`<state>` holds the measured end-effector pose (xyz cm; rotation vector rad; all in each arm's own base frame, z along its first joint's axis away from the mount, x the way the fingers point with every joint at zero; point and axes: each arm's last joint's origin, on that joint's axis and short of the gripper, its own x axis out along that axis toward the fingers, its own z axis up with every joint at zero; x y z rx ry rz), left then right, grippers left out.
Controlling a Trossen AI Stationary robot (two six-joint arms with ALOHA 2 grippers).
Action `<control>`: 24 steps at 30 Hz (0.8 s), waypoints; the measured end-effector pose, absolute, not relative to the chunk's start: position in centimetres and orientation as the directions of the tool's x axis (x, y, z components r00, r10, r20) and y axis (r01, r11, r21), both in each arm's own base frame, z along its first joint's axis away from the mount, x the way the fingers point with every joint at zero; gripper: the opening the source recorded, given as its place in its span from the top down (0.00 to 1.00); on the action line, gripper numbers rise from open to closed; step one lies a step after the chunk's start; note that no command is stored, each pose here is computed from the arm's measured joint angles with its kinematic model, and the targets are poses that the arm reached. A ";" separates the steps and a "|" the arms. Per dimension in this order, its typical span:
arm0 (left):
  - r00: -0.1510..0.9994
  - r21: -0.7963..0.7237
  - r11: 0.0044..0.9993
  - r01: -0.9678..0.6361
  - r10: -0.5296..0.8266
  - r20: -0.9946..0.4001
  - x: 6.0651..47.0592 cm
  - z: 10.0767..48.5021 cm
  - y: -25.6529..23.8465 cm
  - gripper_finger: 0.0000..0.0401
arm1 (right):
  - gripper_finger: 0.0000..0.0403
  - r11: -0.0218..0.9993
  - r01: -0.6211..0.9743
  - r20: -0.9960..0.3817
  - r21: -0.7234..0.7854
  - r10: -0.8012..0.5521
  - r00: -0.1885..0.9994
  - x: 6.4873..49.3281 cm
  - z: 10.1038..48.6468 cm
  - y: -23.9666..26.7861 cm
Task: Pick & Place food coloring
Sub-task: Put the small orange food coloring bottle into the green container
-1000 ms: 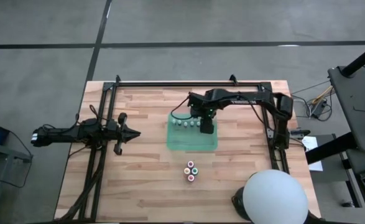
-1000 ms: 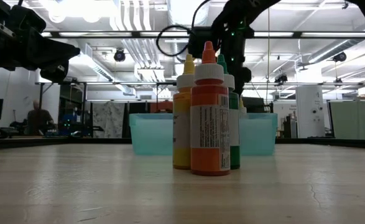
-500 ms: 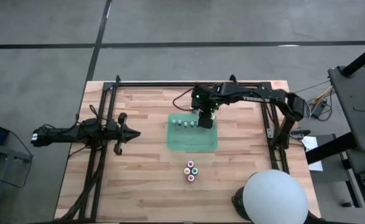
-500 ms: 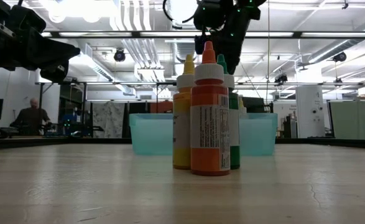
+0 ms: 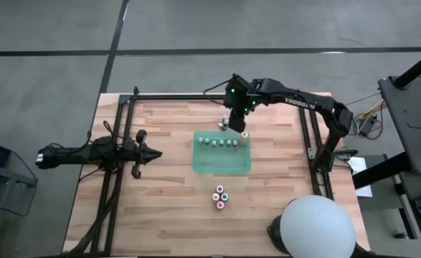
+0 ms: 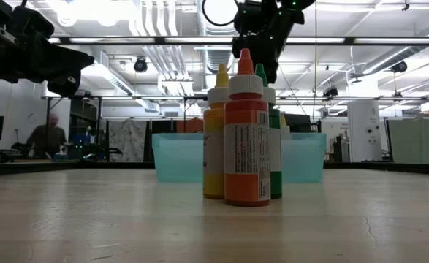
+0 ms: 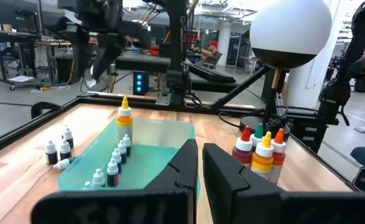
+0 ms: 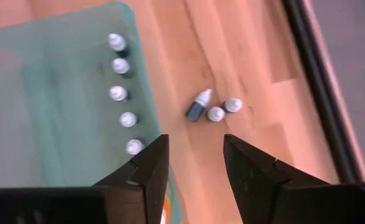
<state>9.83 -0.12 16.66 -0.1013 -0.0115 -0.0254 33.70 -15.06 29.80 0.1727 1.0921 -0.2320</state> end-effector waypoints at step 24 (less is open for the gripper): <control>1.000 -0.101 0.995 0.026 -0.025 0.012 9.8 16.6 -0.1 1.00 | 0.66 0.833 0.530 -0.924 0.155 -0.067 0.376 33.9 26.8 -18.0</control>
